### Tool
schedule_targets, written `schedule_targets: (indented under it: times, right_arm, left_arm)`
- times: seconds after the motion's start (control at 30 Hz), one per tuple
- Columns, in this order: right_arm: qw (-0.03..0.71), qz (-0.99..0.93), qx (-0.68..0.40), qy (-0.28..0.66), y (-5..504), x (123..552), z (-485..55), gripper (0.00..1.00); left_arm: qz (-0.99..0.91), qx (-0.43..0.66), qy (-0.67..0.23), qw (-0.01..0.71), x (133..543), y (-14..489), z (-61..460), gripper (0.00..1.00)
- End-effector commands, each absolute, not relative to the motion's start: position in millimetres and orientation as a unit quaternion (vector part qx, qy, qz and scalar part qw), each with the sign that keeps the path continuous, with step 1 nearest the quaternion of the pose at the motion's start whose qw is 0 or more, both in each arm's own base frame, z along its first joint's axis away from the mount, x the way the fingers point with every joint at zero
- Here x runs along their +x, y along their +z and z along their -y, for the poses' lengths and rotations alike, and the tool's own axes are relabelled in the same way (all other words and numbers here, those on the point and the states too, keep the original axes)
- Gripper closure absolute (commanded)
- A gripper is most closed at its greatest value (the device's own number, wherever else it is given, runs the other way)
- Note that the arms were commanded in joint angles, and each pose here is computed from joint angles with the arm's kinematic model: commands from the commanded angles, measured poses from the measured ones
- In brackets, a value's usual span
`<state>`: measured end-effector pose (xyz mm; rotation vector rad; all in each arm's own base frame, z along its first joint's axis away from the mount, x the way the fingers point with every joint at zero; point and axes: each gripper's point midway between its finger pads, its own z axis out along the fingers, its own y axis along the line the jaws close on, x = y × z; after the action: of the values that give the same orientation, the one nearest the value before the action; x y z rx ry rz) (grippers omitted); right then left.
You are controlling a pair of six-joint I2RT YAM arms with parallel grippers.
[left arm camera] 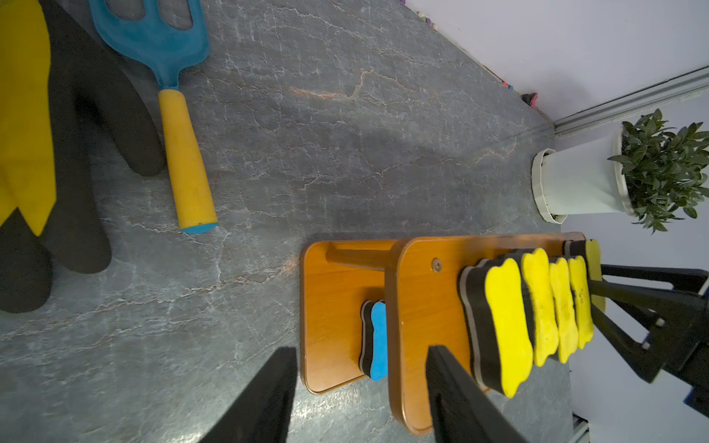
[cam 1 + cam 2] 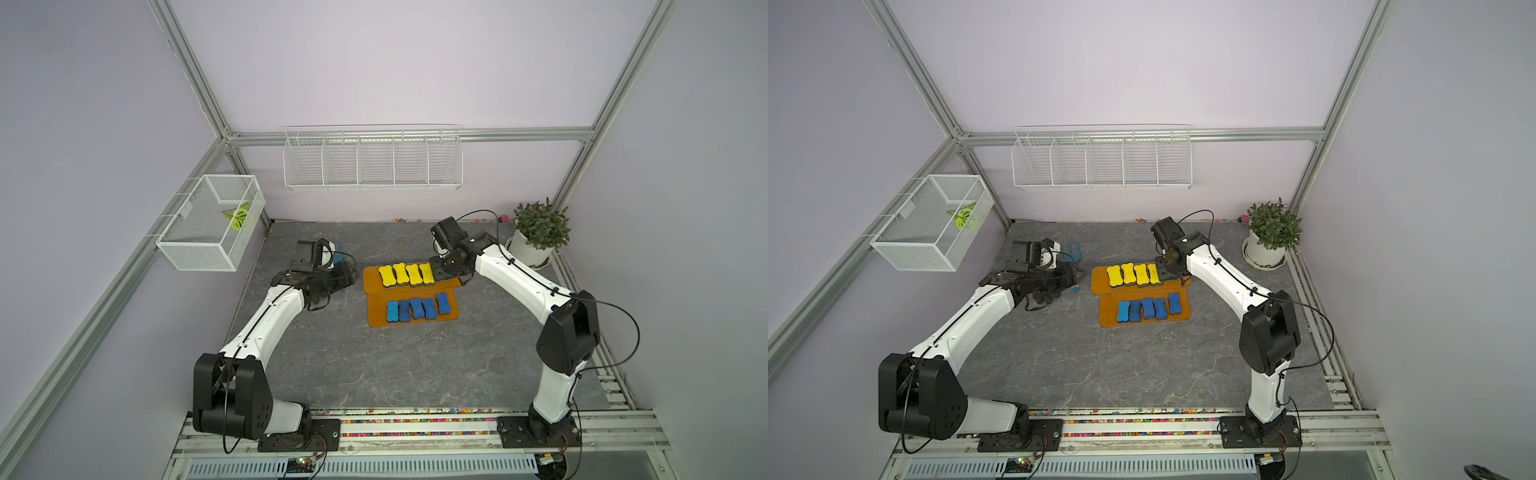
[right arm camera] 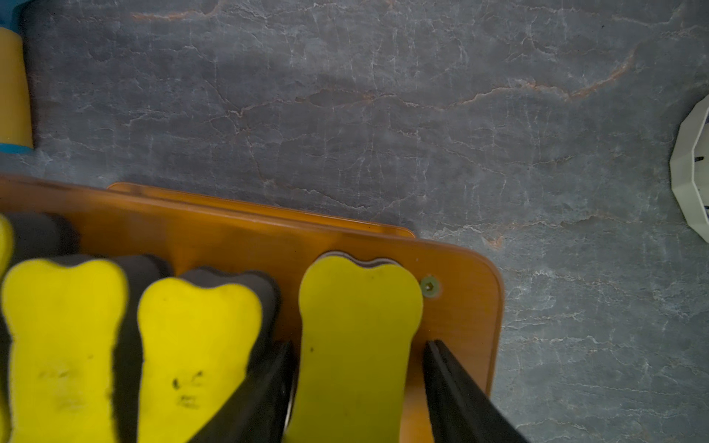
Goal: Remove the whiteboard erasers from the shelf
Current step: Pick up the whiteboard eraser from the shelf, then place the whiteboard eraser at the center of the board.
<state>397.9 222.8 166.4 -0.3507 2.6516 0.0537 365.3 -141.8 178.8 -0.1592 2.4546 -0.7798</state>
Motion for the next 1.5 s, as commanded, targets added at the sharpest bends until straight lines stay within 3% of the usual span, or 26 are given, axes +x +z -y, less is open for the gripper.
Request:
schedule_targets:
  times: [0.0,0.2,0.37,0.57,0.93,1.47]
  right_arm:
    - [0.225,-0.965,-0.132,0.007,163,398,-222,0.45]
    - [0.231,-0.965,-0.121,0.004,170,395,-217,0.57]
    - [0.264,-0.960,-0.093,-0.001,195,382,-202,0.60]
    - [0.273,-0.959,-0.069,-0.033,200,321,-183,0.59]
    - [0.237,-0.970,-0.027,-0.034,125,182,-174,0.58]
    - [0.156,-0.986,-0.038,-0.037,36,127,-185,0.54]
  left_arm:
    - [-0.910,-0.047,-0.284,0.299,368,195,141,0.41]
    - [-0.914,-0.059,-0.255,0.309,370,194,134,0.43]
    - [-0.913,-0.052,-0.244,0.322,367,202,137,0.44]
    - [-0.907,-0.041,-0.249,0.338,360,217,141,0.45]
    - [-0.897,-0.023,-0.282,0.341,353,225,151,0.45]
    - [-0.899,-0.019,-0.281,0.336,351,221,152,0.45]
